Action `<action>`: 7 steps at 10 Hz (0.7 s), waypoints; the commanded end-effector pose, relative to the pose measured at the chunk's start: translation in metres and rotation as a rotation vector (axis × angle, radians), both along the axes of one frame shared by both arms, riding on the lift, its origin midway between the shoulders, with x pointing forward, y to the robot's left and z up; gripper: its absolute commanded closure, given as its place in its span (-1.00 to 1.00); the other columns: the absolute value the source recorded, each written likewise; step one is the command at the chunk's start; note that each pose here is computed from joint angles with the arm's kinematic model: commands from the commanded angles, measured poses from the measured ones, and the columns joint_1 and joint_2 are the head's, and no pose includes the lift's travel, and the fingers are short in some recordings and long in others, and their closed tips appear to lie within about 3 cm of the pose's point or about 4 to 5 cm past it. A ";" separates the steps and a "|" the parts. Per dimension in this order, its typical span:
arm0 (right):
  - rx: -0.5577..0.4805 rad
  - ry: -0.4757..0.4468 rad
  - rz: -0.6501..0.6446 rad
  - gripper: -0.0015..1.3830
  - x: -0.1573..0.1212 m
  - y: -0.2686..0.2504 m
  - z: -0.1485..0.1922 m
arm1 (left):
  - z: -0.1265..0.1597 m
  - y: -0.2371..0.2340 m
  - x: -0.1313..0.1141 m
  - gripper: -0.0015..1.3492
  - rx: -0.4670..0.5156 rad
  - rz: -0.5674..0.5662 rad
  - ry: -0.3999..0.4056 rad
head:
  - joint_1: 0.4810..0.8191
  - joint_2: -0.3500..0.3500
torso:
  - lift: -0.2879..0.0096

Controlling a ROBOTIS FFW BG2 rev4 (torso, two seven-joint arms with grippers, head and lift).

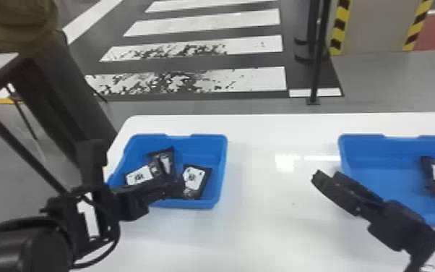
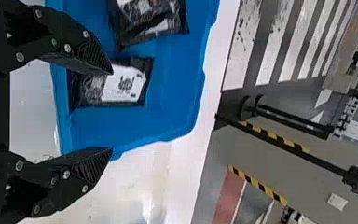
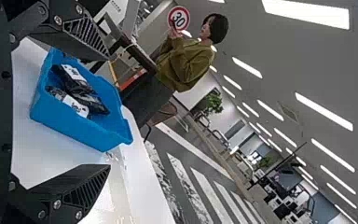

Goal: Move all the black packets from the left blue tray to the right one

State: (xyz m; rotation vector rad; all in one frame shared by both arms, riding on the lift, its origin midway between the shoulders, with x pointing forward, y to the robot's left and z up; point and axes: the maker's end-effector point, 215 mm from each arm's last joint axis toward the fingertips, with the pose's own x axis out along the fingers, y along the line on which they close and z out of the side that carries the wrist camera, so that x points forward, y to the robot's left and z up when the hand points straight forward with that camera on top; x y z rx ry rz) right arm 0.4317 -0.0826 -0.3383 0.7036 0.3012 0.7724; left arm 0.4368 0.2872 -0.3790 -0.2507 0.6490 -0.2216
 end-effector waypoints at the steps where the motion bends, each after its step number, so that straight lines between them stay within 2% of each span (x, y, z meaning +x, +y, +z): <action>1: 0.001 0.005 0.006 -0.69 -0.001 0.002 -0.001 | 0.006 0.029 0.015 -0.81 0.071 0.069 0.023 | 0.27 0.72 | -0.01; 3: 0.002 0.011 0.011 -0.69 -0.002 0.003 -0.002 | -0.011 0.018 0.035 -0.82 0.063 0.039 0.096 | 0.27 0.83 | -0.01; 5: 0.011 0.016 0.012 -0.69 -0.002 0.004 -0.003 | -0.028 -0.001 0.050 -0.81 0.054 -0.002 0.175 | 0.27 0.78 | -0.01; 7: 0.022 0.026 0.014 -0.69 -0.003 0.004 -0.006 | -0.036 -0.005 0.055 -0.81 0.095 -0.004 0.232 | 0.27 0.72 | -0.01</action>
